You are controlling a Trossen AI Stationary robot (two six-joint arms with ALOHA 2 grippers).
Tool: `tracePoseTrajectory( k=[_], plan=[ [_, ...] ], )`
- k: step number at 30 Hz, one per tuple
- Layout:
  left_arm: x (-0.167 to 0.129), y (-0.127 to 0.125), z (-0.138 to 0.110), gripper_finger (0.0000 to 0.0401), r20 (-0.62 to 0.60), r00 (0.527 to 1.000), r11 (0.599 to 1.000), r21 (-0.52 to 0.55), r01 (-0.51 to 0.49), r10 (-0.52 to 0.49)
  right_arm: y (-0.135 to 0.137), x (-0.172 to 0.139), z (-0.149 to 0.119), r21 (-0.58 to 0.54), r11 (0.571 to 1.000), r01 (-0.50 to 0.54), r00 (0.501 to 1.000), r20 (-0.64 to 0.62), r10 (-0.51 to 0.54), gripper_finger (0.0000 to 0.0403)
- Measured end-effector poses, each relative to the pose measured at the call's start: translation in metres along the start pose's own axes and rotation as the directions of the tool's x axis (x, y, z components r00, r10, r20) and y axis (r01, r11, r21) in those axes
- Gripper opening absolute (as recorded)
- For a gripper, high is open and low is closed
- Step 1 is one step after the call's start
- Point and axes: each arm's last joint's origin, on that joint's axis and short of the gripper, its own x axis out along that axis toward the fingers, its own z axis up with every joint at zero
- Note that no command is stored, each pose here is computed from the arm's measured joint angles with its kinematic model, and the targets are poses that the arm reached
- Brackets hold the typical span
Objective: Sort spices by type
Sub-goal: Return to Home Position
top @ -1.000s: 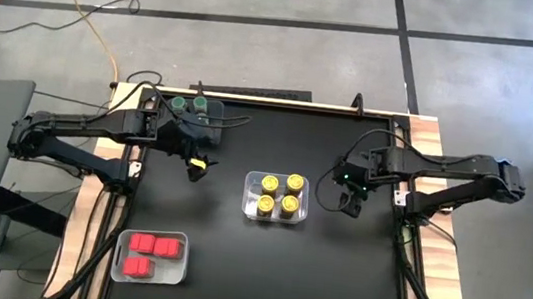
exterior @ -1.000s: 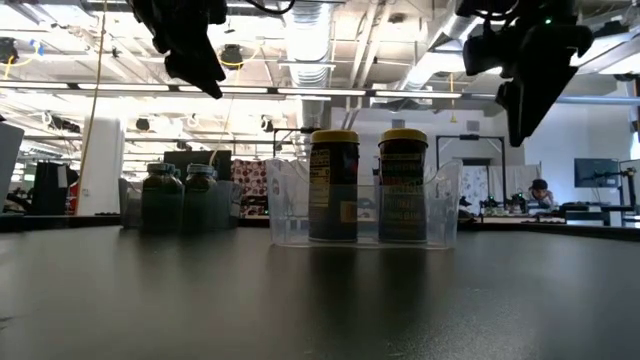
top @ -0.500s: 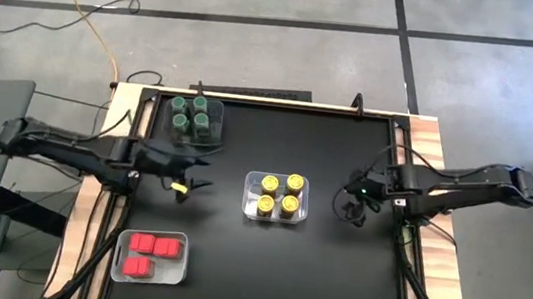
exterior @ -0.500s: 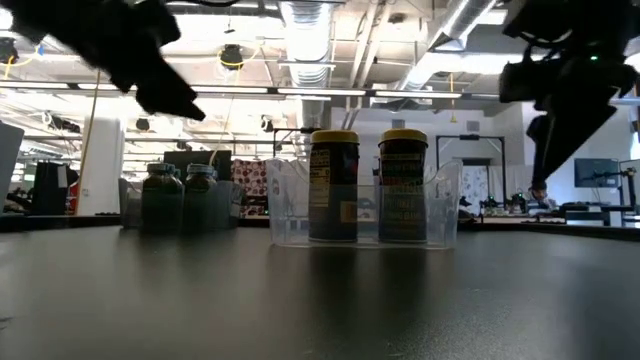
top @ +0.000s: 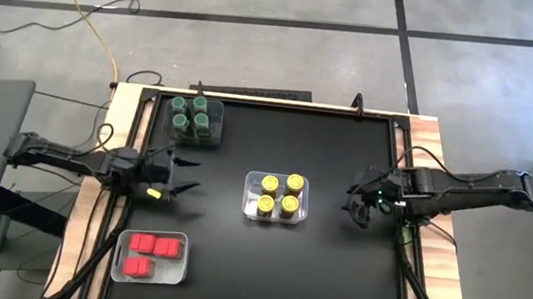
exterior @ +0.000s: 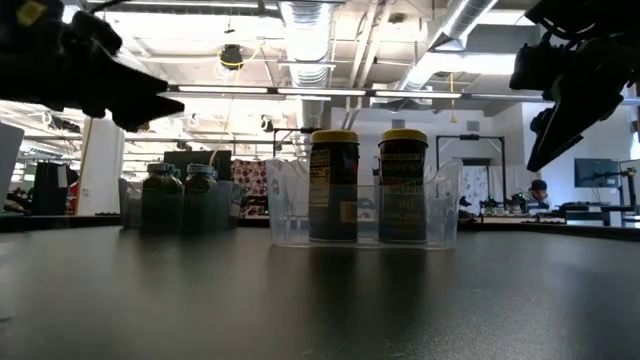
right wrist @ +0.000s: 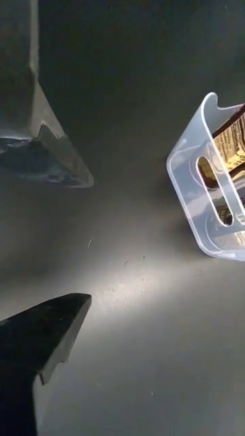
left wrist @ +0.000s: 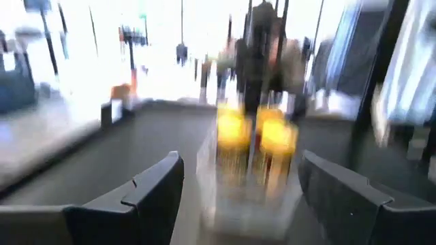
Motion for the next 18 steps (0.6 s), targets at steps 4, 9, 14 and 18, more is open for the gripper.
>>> tracePoseTrajectory(
  k=[4,9,14,18],
  plan=[
    [-0.008,0.002,0.006,0.0277,0.114,0.994,1.0,0.001,0.002,-0.002,0.0,0.0,0.0,0.0,1.0,0.0,1.0,0.001,0.0,0.0297],
    [-0.016,0.003,0.014,0.0277,0.21,0.978,0.996,0.085,-0.013,-0.005,0.0,0.0,0.001,-0.002,1.0,-0.003,1.0,0.005,0.003,0.0297],
    [-0.02,0.004,0.015,0.0277,0.236,0.972,0.997,0.078,-0.009,-0.01,0.001,0.0,0.001,-0.002,1.0,-0.005,1.0,0.01,0.005,0.0297],
    [-0.019,0.003,0.012,0.0277,0.206,0.978,0.999,0.046,0.024,-0.033,0.001,0.0,0.001,-0.002,1.0,-0.005,1.0,0.01,0.005,0.0297]
  ],
)
